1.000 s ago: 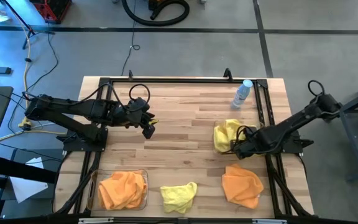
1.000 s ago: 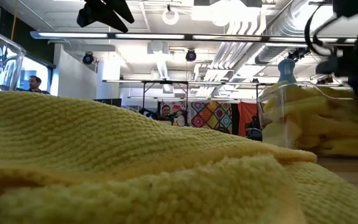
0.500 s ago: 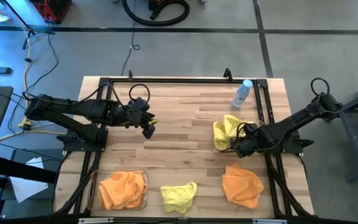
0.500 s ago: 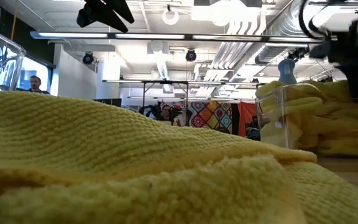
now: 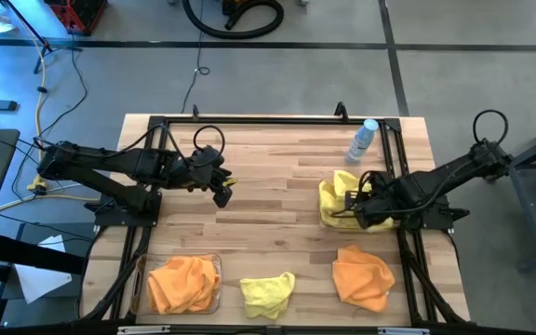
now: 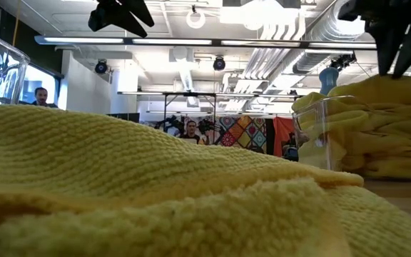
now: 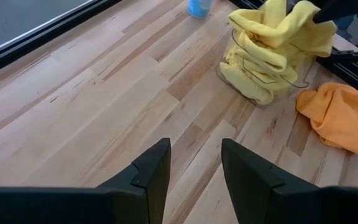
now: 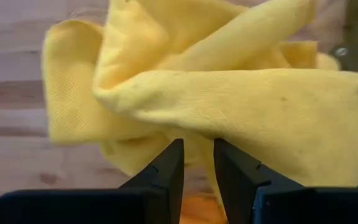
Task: Sort microfiber towel by color & place in baskets
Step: Put the yellow microfiber cloth into the right transparent bin
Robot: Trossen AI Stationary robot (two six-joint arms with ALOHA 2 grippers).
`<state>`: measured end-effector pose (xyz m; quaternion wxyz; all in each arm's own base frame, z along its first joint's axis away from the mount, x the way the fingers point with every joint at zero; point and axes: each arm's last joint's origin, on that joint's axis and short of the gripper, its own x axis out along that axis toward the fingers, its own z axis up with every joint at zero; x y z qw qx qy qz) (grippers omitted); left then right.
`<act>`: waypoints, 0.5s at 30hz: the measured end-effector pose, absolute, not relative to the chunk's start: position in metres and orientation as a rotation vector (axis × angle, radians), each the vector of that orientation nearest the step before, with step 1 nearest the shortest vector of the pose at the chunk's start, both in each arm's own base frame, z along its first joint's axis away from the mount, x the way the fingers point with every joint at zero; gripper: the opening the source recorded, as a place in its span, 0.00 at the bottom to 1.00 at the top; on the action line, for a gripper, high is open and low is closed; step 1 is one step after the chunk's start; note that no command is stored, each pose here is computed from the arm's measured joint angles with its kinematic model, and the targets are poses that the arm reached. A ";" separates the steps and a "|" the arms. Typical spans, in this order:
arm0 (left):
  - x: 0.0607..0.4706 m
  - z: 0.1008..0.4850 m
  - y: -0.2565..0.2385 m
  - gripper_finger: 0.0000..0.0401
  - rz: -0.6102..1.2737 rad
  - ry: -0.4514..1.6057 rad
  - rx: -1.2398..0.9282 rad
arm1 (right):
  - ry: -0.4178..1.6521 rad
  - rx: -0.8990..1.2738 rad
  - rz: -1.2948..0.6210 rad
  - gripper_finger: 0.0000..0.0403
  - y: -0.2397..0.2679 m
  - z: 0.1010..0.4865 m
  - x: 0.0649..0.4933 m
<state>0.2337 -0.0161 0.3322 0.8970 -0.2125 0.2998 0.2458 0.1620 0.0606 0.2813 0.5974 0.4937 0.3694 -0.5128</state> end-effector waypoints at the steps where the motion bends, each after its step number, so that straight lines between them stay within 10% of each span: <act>1: 0.234 0.332 -0.016 0.33 0.509 0.621 -0.440 | 0.857 1.153 -1.169 0.21 0.061 0.282 0.164; 15: 0.234 0.332 -0.016 0.33 0.499 0.628 -0.417 | 0.897 1.127 -1.229 0.21 0.035 0.227 0.171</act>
